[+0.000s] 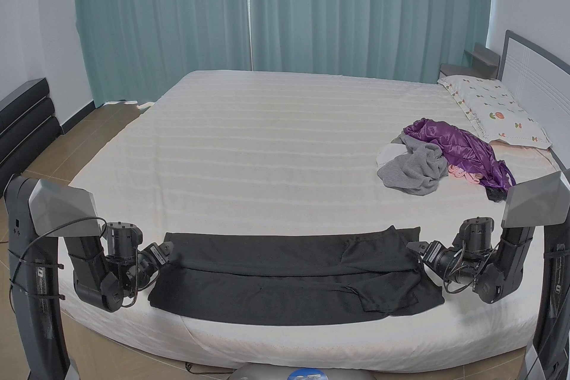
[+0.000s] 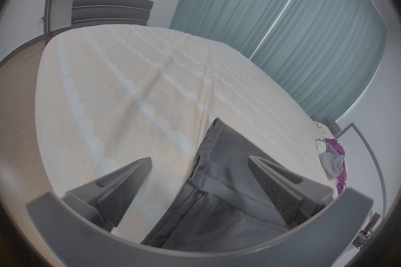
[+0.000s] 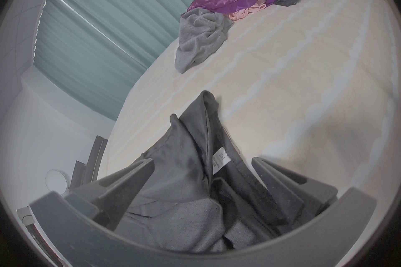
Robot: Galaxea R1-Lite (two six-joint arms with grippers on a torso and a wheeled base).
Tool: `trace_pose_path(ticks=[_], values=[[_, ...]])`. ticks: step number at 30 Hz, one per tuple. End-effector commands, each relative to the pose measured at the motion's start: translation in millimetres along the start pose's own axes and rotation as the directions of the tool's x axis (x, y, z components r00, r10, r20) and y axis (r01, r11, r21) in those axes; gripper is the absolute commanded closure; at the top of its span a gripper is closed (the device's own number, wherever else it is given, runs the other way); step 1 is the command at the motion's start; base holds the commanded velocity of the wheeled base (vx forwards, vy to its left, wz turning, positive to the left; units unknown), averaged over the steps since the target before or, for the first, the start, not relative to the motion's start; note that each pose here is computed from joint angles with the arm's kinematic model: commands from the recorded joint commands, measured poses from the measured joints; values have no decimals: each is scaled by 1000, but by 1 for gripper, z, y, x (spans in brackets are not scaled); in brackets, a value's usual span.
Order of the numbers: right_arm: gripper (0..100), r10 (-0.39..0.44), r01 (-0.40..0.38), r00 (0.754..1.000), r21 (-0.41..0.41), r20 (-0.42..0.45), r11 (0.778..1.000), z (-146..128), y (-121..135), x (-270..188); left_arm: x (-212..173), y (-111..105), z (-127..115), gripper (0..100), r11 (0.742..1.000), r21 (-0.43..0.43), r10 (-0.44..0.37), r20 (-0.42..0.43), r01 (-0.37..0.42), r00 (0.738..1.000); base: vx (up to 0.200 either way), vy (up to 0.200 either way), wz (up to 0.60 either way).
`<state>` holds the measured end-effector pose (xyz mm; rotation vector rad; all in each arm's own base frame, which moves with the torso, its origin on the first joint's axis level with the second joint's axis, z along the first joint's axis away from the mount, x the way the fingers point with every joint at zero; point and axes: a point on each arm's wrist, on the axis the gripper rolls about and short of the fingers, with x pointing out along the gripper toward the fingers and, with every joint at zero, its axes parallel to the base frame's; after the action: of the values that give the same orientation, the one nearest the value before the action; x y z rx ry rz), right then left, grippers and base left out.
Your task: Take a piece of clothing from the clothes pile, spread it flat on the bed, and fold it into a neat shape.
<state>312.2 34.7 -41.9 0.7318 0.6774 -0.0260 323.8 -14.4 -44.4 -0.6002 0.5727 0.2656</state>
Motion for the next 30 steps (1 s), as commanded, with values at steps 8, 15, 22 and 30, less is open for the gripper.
trace_pose_path(ticks=[8, 15, 22, 30], values=[[0, 46, -49, 998, 128, 32, 991, 19, -3, 0, 29, -26, 33, 0, 993, -15, -119, 99, 121, 988, 0, 0, 0], [0, 52, -55, 998, 133, 25, 990, 19, -4, 1, 66, -26, 21, 0, 996, 22, -85, 39, 84, 996, 0, 0, 0], [0, 52, -54, 998, 133, 21, 990, 18, -4, 0, 71, -24, 20, 0, 996, 39, -85, 40, 84, 996, 0, 0, 0], [0, 49, -51, 999, 134, 18, 990, 17, -5, 0, 73, -19, 26, 100, 997, 21, -72, 65, 71, 995, 0, 0, 0]])
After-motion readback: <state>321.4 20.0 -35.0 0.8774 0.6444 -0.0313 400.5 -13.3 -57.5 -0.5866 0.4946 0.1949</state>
